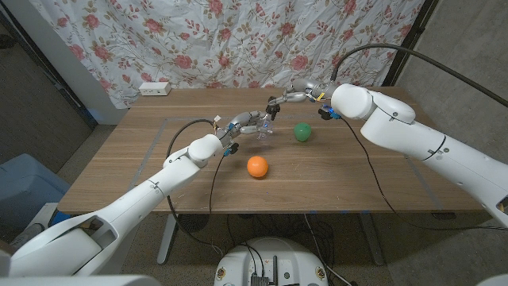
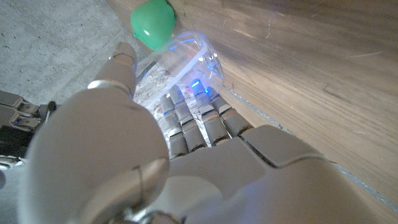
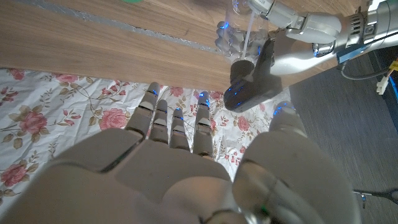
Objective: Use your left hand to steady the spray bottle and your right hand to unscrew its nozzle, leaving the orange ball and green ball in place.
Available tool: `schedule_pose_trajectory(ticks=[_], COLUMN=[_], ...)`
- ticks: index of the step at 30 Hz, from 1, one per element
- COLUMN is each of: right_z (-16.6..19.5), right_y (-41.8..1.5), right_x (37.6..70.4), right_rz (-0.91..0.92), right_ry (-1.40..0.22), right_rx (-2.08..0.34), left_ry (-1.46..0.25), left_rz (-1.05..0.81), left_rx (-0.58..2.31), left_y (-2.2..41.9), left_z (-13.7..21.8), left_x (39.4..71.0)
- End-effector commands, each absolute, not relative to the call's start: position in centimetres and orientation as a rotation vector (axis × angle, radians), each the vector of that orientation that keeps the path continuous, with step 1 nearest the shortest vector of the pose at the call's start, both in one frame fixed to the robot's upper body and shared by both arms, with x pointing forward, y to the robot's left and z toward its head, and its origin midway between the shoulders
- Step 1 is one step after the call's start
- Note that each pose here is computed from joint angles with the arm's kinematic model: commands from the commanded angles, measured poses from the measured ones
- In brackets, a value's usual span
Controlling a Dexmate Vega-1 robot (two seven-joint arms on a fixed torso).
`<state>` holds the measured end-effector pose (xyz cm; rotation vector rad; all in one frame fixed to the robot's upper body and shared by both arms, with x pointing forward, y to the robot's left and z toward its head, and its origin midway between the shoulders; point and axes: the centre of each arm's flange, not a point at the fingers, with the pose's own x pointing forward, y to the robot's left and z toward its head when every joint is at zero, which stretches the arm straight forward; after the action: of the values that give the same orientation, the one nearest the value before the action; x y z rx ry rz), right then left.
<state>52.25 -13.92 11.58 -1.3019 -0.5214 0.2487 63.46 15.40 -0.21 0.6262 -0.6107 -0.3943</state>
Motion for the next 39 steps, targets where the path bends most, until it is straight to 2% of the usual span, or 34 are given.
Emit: schedule_pose_trajectory(ticks=[1, 39], right_z=[11.63, 11.57], right_y=[-13.47, -13.69], right_x=[52.35, 52.51], right_rz=[0.254, 0.277], right_ry=[-0.513, -0.565], right_rx=[-1.312, -1.231], left_ry=[-0.611, -0.607], left_rz=[-0.4, -0.439], left_rx=[0.63, 0.627], left_y=[15.29, 14.51], left_z=[-0.25, -0.24], left_x=[63.47, 64.24])
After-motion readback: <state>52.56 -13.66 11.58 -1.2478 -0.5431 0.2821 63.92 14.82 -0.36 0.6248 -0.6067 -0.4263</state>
